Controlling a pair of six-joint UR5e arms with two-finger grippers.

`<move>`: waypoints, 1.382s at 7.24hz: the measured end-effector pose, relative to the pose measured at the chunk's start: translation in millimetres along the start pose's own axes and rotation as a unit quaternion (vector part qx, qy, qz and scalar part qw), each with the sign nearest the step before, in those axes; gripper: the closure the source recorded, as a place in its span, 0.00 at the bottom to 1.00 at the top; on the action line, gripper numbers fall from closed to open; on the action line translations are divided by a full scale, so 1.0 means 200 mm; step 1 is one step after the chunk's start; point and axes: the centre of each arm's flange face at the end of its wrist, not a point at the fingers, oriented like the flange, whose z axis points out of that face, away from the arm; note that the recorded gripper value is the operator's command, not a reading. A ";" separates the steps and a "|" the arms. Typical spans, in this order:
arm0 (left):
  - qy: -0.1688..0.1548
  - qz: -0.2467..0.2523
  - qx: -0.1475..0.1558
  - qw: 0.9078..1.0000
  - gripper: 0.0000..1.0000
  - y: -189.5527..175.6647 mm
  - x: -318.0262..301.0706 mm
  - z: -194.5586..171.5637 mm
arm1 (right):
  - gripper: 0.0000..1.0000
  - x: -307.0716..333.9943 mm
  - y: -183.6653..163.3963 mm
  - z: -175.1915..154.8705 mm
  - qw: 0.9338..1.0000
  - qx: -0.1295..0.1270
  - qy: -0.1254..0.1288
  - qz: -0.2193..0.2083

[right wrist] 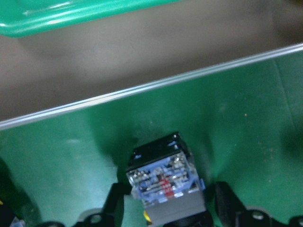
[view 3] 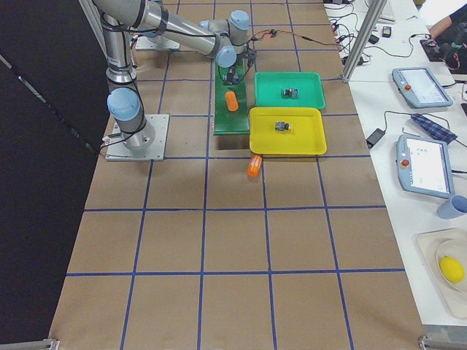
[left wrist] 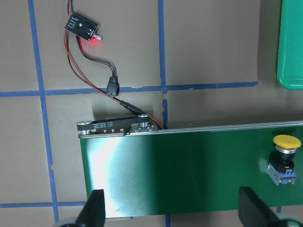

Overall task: Sort buttons by color to trays
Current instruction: 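Carry the green-capped button into the green tray with the right gripper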

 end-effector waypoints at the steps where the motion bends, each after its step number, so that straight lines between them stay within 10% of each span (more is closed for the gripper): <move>1: 0.000 0.000 0.001 1.000 0.00 0.00 0.00 0.00 | 1.00 0.01 -0.01 -0.02 1.000 0.001 0.007 -0.003; 5: 0.003 0.001 0.008 1.000 0.00 -0.01 0.00 -0.04 | 1.00 0.08 -0.49 -0.45 0.996 0.090 -0.015 -0.001; 6: 0.004 0.000 0.011 1.000 0.00 -0.01 0.00 -0.05 | 0.82 0.10 -0.71 -0.47 0.994 0.104 -0.019 0.003; 7: 0.003 -0.001 0.015 1.000 0.00 -0.01 0.00 -0.08 | 0.15 0.09 -0.90 -0.41 0.993 0.115 -0.022 0.005; 10: 0.004 0.001 0.015 1.000 0.00 -0.01 0.02 -0.14 | 0.00 0.05 -1.13 -0.21 0.991 0.134 -0.029 0.009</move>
